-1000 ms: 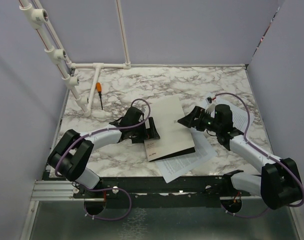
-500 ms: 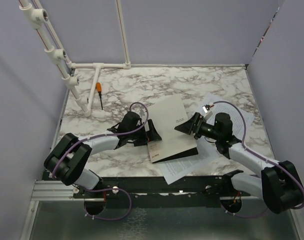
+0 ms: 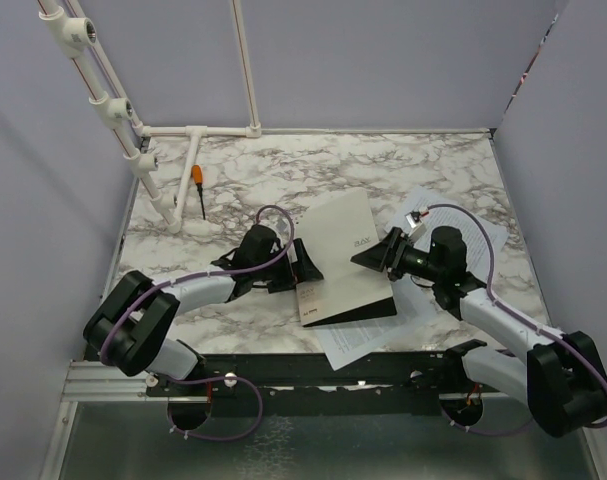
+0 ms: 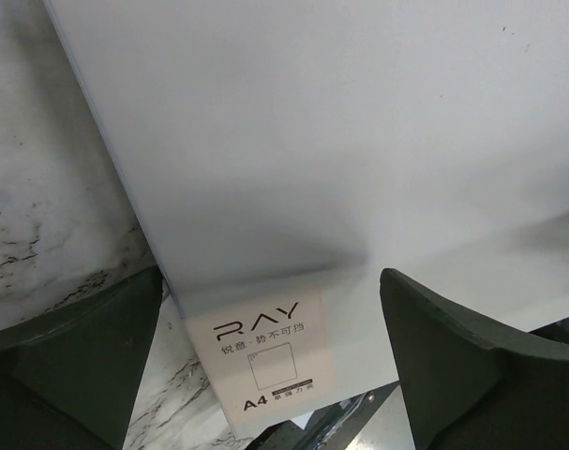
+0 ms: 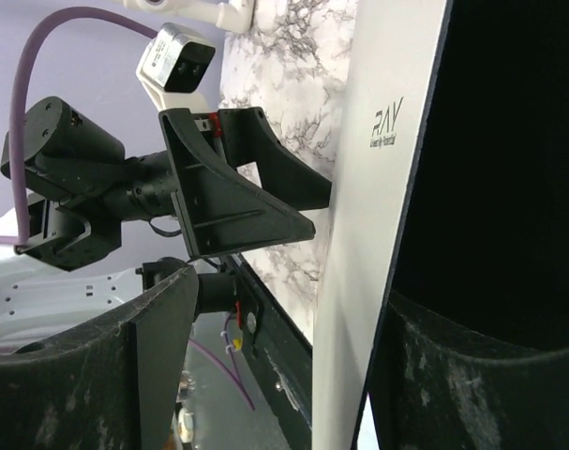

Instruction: Put the files into the folder

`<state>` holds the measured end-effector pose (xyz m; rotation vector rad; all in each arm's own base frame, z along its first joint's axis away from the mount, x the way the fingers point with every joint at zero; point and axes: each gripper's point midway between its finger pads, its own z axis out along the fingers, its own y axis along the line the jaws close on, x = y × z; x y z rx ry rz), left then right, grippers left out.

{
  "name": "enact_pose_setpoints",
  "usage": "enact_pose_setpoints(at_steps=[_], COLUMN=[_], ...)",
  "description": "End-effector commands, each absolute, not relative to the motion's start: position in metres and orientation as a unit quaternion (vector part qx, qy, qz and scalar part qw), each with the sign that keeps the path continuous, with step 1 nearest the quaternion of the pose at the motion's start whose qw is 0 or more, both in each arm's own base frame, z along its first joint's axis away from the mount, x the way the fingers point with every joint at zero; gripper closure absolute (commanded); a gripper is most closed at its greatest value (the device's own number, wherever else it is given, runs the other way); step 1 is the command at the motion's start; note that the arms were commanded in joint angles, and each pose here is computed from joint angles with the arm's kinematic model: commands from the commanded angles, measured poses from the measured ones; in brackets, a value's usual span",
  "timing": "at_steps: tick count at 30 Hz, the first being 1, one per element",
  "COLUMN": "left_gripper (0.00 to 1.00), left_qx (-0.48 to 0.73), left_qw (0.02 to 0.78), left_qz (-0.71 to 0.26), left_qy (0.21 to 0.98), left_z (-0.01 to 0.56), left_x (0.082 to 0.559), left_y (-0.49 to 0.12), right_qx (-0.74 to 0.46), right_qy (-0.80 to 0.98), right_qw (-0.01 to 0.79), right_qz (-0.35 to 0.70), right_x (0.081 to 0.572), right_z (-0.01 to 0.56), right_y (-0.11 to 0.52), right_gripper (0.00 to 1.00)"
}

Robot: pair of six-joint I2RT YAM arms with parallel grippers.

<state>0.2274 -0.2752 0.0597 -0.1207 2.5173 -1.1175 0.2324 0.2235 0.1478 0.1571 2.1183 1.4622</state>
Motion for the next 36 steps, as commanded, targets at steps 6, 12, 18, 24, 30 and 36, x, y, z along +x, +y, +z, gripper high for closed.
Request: enact_pose_setpoints(at_steps=[6, 12, 18, 24, 30, 36], left_gripper=[0.01, 0.01, 0.01, 0.01, 0.01, 0.01], left_qx=[-0.041, -0.050, -0.050, -0.037, -0.025, -0.014], left_qw=[0.223, 0.231, 0.233, 0.244, 0.250, 0.246], left_qz=[-0.420, -0.417, -0.424, -0.420, -0.423, -0.446], left_qy=[0.879, 0.878, 0.874, 0.873, 0.871, 0.861], left_z=[0.090, 0.097, 0.114, 0.151, 0.192, 0.232], left_x=[0.240, 0.245, 0.250, 0.264, 0.280, 0.293], left_y=[-0.272, -0.265, -0.265, -0.262, -0.260, -0.266], right_qx=[0.020, -0.001, -0.021, -0.052, -0.077, -0.098], right_qy=[0.816, 0.824, 0.830, 0.839, 0.845, 0.861], right_qw=[0.315, 0.324, 0.326, 0.336, 0.354, 0.351], right_qz=[0.485, 0.464, 0.452, 0.424, 0.392, 0.354], right_x=[0.239, 0.242, 0.242, 0.247, 0.257, 0.261], right_z=[0.160, 0.167, 0.174, 0.190, 0.219, 0.232], right_y=[0.213, 0.210, 0.209, 0.205, 0.201, 0.198], right_gripper=[0.44, 0.66, 1.00, 1.00, 1.00, 1.00])
